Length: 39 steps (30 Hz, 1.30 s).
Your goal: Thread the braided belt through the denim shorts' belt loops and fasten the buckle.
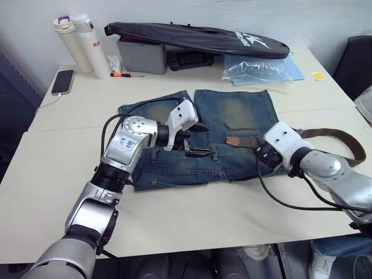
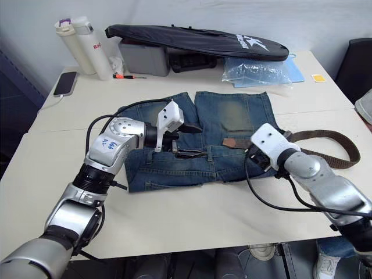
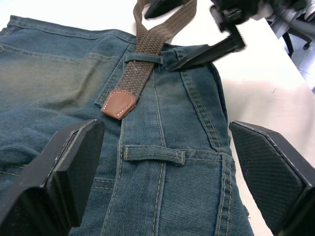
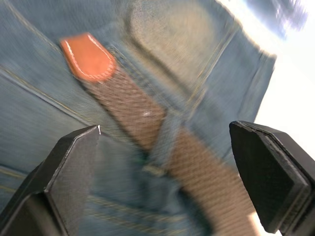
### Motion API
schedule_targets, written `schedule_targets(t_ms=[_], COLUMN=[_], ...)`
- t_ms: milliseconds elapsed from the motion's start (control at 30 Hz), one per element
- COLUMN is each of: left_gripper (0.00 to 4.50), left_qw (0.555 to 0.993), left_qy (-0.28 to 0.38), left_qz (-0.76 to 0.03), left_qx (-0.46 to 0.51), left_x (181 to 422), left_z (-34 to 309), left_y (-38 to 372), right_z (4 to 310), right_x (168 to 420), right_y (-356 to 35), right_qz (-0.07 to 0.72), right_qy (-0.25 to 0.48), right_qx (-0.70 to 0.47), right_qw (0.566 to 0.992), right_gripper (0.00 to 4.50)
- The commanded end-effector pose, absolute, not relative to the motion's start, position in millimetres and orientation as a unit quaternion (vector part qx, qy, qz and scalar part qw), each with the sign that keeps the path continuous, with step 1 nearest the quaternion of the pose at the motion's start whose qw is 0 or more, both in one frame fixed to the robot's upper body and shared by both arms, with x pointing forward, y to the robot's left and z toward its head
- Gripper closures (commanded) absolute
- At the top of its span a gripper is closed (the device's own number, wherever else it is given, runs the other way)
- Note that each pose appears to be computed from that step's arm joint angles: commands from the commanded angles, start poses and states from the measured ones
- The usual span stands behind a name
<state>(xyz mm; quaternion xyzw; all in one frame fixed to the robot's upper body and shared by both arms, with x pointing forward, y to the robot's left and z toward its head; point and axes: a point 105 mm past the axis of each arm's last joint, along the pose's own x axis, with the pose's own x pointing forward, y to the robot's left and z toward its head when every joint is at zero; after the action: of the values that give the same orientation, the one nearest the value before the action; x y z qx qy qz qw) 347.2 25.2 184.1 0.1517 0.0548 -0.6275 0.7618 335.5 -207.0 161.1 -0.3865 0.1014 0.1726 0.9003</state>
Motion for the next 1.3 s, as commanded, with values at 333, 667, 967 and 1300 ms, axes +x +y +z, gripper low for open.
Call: schedule_targets(t_ms=[333, 667, 967, 1300], left_gripper=[0.00, 0.00, 0.00, 0.00], left_qw=[0.777, 0.783, 0.783, 0.784], left_qy=[0.051, 0.056, 0.055, 0.057], left_qz=[-0.609, -0.601, -0.601, -0.599], left_qx=[0.151, 0.150, 0.149, 0.151], left_x=[333, 333, 333, 335], left_z=[186, 186, 186, 185], left_y=[31, 34, 33, 34], right_z=[150, 139, 122, 131], right_x=[361, 369, 366, 354], right_y=[-181, -196, -199, -191], right_qz=[0.238, 0.219, 0.204, 0.221], right_qy=[0.019, 0.053, 0.099, 0.046], right_qx=[-0.585, -0.619, -0.601, -0.617], right_qw=[0.775, 0.752, 0.766, 0.754], right_gripper=[0.03, 0.03, 1.32, 4.47])
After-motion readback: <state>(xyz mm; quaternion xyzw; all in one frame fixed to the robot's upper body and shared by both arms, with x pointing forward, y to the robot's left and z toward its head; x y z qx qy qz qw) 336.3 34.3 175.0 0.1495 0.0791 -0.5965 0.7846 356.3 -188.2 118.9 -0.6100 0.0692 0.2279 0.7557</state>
